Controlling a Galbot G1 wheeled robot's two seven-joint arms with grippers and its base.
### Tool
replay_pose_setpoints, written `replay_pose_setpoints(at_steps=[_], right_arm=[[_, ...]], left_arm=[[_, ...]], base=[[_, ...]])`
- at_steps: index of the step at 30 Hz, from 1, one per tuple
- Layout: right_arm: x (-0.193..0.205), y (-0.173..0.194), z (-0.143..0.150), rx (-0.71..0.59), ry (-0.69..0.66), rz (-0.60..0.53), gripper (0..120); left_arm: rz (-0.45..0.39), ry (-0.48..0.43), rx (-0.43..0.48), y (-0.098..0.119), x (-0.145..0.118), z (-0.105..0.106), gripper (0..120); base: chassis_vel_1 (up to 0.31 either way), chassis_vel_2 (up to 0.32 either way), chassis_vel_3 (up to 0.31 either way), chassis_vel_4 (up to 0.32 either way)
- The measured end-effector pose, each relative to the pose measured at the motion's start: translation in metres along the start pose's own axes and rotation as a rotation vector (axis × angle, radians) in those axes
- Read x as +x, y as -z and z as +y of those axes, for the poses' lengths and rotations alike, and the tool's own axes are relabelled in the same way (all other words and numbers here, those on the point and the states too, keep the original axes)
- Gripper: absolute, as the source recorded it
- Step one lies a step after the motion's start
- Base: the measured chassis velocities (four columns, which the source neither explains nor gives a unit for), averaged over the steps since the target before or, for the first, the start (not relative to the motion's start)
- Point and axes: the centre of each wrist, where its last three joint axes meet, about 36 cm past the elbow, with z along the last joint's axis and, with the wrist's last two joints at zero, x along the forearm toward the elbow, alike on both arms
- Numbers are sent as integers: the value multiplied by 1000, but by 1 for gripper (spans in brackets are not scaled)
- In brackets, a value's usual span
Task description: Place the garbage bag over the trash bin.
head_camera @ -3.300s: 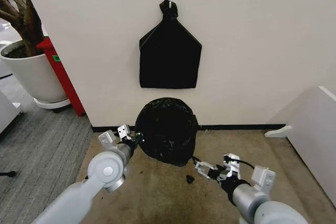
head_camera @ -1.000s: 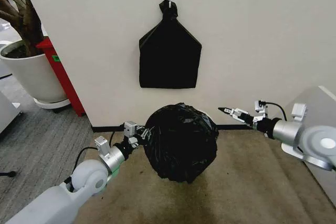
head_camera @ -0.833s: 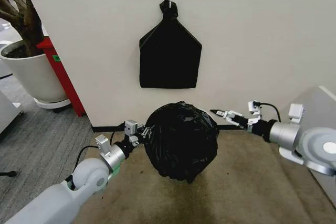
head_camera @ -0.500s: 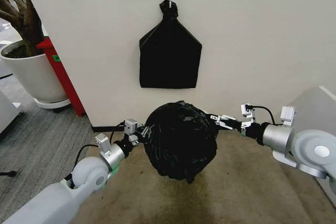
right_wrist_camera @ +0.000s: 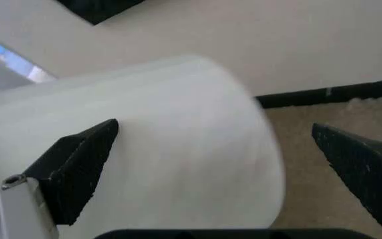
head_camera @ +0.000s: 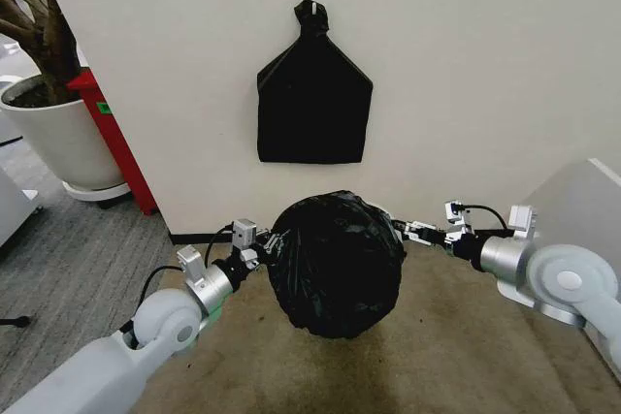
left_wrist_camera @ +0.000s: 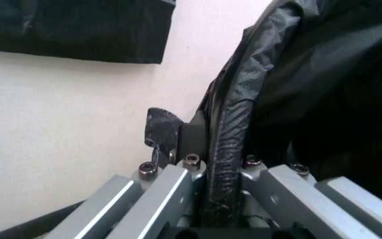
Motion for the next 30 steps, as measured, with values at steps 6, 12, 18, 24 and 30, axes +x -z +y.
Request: replay_pose_setpoints(at_steps=[6,12,18,24,30], right_arm=[[26,17,16,-60,87,-45,100],[39,23,39,-79,184,-39,100],[36,16,57,-30,214,-19,100],[24,7,55,14,175,-6,100],[17,7,40,12,120,-10,100]], left_arm=[[13,24,6,-6,0,7,0],[22,41,12,-10,-3,12,0],[27,46,13,-11,-3,14,0],[22,39,11,-9,-4,13,0],[20,21,11,-9,-4,9,0]], base=[[0,0,0,0],[0,0,0,0],[0,0,0,0],[0,0,0,0],[0,0,0,0]])
